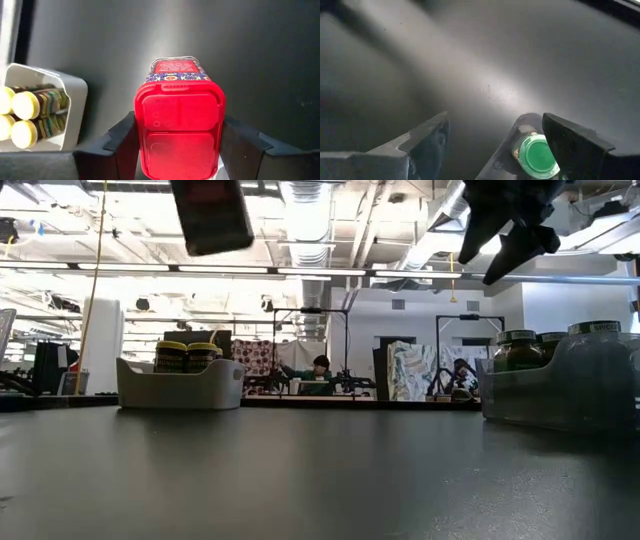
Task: Sort spices by type
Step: Put the red seasoning can into the transparent bin
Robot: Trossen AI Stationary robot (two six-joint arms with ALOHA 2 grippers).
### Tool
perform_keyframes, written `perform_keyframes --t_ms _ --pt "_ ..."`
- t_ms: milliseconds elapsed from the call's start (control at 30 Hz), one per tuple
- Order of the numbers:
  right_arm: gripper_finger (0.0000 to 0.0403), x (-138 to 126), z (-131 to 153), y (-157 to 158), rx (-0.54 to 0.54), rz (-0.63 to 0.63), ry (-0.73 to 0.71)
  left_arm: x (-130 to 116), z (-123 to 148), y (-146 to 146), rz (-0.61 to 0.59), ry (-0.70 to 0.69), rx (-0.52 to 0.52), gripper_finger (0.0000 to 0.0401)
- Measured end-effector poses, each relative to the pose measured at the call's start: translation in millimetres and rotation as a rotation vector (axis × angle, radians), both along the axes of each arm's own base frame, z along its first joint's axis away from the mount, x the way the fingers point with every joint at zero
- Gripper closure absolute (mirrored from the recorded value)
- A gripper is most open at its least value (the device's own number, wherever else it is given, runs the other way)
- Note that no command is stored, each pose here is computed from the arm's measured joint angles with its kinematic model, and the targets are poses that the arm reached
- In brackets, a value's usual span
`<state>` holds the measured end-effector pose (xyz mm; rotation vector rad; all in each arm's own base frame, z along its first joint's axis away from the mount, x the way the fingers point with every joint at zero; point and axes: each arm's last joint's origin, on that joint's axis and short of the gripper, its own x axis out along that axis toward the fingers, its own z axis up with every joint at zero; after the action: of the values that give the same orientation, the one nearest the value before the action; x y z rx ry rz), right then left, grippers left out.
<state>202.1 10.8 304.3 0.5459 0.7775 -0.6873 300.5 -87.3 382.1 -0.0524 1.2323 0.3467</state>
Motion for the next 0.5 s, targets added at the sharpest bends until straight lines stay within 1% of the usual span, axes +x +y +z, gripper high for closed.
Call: perform_keyframes --t_ms 100,200,267,367,433,500 --pt "0.0057 0.0 0.0 0.0 0.024 -0.036 -0.017 -26.6 -3.3 -1.9 -0.001 0.009 -0.006 0.0188" --pt "0.0057 0.2 0.1 -0.5 0.044 -0.068 -0.031 -53.6 -17.9 -1.7 0.007 0.082 -0.044 0.0188" --pt "0.0057 0.5 0.3 -0.6 0.054 -0.083 -0.043 -73.8 -25.7 -4.6 0.007 0.104 -0.061 0.0188" --pt "0.0057 1.4 0.9 -0.5 0.060 -0.089 -0.056 -101.2 -32.3 -9.1 -0.004 0.084 -0.079 0.0187" --pt "0.0057 2.2 1.4 -0.4 0.063 -0.091 -0.067 -115.3 -34.0 -12.7 -0.020 0.056 -0.098 0.0186" --pt "0.0057 2.1 1.3 -0.4 0.075 -0.109 -0.074 -127.5 -35.1 -16.5 -0.068 0.056 -0.111 0.0185"
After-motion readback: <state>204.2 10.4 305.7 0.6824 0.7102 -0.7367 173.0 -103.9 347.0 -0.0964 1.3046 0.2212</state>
